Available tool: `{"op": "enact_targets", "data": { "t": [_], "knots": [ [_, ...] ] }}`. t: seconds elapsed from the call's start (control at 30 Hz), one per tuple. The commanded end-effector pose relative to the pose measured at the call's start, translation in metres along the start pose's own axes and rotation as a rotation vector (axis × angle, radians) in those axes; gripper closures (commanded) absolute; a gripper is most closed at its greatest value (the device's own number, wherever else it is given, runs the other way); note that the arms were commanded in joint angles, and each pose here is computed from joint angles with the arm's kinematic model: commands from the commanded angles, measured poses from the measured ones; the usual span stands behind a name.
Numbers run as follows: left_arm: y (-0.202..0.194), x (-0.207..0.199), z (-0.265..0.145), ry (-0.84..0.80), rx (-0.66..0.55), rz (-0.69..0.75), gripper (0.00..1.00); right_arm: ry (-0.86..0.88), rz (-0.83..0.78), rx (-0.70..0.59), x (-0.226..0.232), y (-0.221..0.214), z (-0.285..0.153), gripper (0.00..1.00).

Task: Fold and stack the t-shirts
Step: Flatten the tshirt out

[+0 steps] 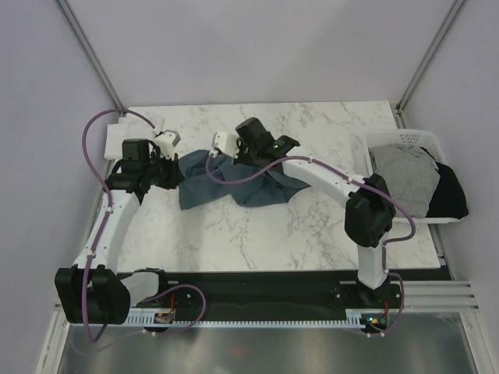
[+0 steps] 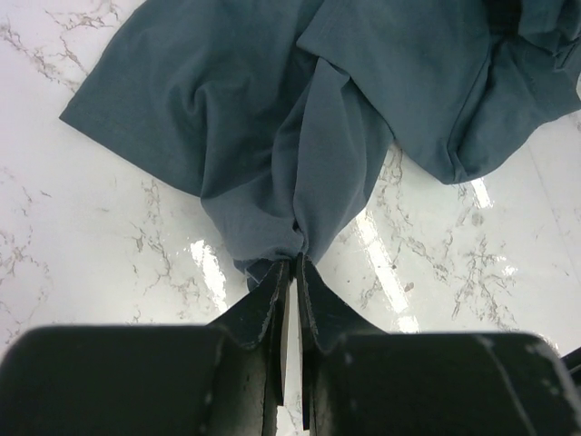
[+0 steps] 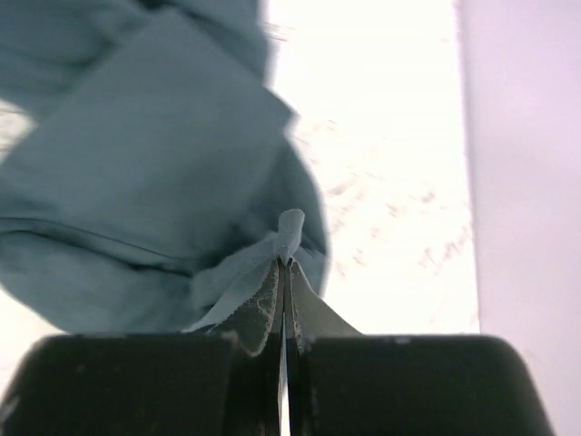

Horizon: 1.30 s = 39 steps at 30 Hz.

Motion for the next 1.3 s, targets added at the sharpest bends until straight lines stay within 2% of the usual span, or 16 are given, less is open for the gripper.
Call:
{"op": "enact_targets", "data": {
  "t": [0.0,0.13,0.17,0.23,0.27,0.4,0.47,0.6,0.63,0.7,0.8,1.0,1.27],
  "knots": [
    [0.017,-0.002,-0.004,-0.018,-0.060,-0.003,0.87,-0.173,0.135,0.005,-0.052,-0.020,-0.037,1.00],
    [0.014,-0.003,-0.002,-0.033,-0.051,-0.003,0.87,-0.208,0.261,0.025,-0.063,-0.065,-0.052,1.00],
    [0.013,-0.003,-0.001,-0.038,-0.046,-0.005,0.87,-0.212,0.307,0.052,-0.062,-0.090,-0.048,1.00],
    [0.014,-0.005,-0.001,-0.045,-0.048,-0.005,0.87,-0.201,0.405,0.017,-0.061,-0.104,-0.054,1.00],
    [0.014,-0.005,-0.002,-0.049,-0.051,-0.004,0.87,-0.193,0.458,0.028,-0.057,-0.125,-0.051,1.00],
    [0.012,-0.009,-0.001,-0.077,-0.041,-0.008,0.86,-0.140,0.626,-0.012,-0.033,-0.154,-0.050,1.00],
    [0.009,-0.009,0.002,-0.079,-0.025,-0.010,0.84,-0.151,0.657,-0.043,-0.028,-0.161,-0.055,1.00],
    [0.000,0.003,0.011,-0.035,0.026,0.019,0.61,-0.217,0.708,-0.138,-0.046,-0.155,-0.087,1.00],
    [-0.005,0.006,0.017,-0.031,0.051,0.021,0.47,-0.231,0.720,-0.155,-0.051,-0.153,-0.093,1.00],
    [-0.010,0.012,0.020,-0.012,0.094,0.033,0.34,-0.269,0.738,-0.192,-0.063,-0.152,-0.111,1.00],
    [-0.021,0.019,0.028,0.015,0.157,0.025,0.23,-0.282,0.757,-0.238,-0.067,-0.148,-0.128,1.00],
    [-0.040,0.028,0.052,0.023,0.251,-0.019,0.23,-0.330,0.811,-0.292,-0.080,-0.160,-0.151,1.00],
    [-0.065,0.045,0.081,0.061,0.384,-0.058,0.27,-0.344,0.842,-0.309,-0.087,-0.169,-0.157,1.00]
  ]
}}
Point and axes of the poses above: each gripper's point midway between its finger pads, its own z axis out along the fingers, its own x axis along the line the jaws close on, y = z × x, the point moved 3 cm from there along -z, back along the fingers, and after that the axes turned 5 degrees about z, right-handed, at the moved point
